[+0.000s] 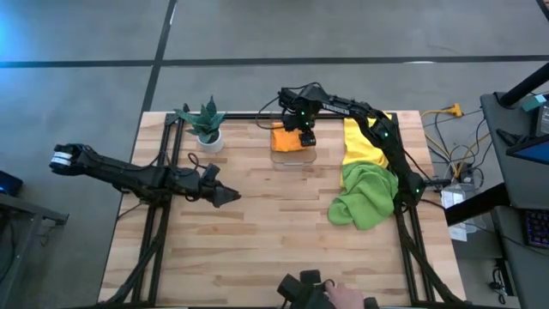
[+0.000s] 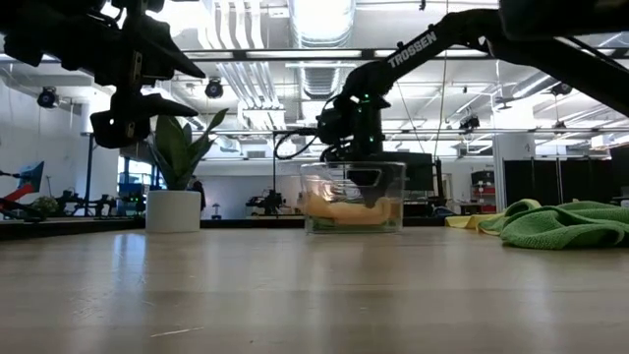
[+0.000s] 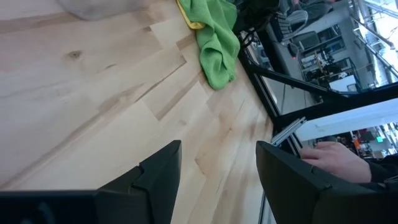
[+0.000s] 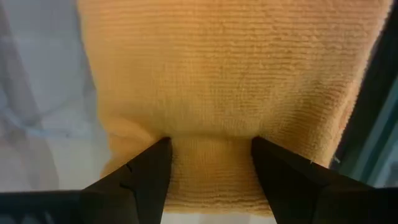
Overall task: Fold microfiber towels
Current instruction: Put the folded orange towel into the transparent bin, then fold the yellow towel
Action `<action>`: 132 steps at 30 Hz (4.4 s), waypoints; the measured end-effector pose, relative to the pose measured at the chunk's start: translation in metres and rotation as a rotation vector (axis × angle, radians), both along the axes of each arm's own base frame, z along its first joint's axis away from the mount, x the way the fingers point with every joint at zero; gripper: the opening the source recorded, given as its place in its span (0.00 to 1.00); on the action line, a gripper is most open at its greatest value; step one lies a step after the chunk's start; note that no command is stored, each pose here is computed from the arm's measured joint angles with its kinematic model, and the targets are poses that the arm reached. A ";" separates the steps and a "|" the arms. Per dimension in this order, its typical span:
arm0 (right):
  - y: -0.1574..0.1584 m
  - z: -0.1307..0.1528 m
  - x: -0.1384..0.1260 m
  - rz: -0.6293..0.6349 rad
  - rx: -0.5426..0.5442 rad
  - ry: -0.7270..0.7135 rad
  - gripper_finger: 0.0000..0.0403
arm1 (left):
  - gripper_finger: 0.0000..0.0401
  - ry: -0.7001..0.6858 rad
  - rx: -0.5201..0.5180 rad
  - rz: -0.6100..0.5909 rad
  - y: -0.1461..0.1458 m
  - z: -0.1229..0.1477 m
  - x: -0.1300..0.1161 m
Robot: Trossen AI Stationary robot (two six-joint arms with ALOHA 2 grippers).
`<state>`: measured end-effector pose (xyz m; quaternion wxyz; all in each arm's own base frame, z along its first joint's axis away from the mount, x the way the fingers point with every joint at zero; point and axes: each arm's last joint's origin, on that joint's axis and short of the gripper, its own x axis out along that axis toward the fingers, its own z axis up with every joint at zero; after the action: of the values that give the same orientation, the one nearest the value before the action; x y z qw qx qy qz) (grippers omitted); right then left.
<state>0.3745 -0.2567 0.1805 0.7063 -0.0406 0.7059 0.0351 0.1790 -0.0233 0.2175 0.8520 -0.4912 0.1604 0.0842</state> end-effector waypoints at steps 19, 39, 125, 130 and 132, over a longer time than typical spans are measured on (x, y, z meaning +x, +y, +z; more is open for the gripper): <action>0.001 0.134 -0.036 -0.461 -0.031 -0.270 0.54 | 0.48 -0.010 0.016 -0.040 -0.001 0.001 0.000; 0.124 0.102 -0.186 -1.219 -0.016 -0.658 0.54 | 0.48 -0.075 0.065 -0.057 0.000 0.007 0.002; 0.321 0.276 -0.088 -0.845 0.239 -1.426 0.02 | 0.48 0.035 1.305 0.051 -0.063 0.129 0.106; 0.305 0.290 -0.091 -0.913 0.187 -1.478 0.02 | 0.48 0.163 1.362 0.196 -0.071 0.132 0.123; 0.301 0.292 -0.092 -0.925 0.178 -1.484 0.02 | 0.48 0.218 1.401 0.257 -0.073 0.137 0.128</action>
<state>0.2829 0.0447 0.4729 0.9269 0.2926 0.0050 -0.2350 0.3071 -0.0959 0.3545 0.9293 0.1671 0.0937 0.3156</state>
